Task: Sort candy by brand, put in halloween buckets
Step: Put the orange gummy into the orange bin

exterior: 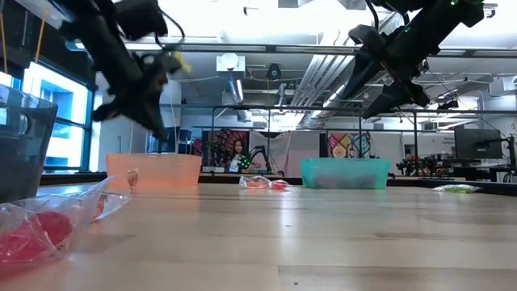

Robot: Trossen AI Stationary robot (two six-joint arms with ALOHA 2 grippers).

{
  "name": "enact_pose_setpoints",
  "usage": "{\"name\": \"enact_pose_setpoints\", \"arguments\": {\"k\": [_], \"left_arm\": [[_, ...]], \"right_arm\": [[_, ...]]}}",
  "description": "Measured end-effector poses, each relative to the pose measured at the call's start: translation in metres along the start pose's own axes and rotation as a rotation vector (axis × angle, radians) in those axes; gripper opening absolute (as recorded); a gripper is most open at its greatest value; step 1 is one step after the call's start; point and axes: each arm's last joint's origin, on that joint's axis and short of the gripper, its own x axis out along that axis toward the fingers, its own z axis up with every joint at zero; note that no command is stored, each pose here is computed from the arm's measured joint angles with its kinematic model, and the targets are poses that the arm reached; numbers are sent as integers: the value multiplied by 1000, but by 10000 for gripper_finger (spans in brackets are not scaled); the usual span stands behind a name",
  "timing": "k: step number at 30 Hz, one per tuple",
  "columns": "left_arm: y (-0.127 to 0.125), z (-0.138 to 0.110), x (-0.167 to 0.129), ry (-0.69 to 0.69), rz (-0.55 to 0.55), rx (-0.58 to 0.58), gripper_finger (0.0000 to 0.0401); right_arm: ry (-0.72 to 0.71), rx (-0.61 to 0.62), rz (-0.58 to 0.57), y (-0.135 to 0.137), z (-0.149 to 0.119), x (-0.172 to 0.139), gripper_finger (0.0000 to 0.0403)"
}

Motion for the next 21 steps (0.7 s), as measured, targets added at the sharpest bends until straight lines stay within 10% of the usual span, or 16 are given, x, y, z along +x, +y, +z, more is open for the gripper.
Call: {"name": "enact_pose_setpoints", "arguments": {"k": [21], "left_arm": [[39,-13,12,-72,215,-153,200]], "right_arm": [[-22,10,-13,0,1,0,275]]}}
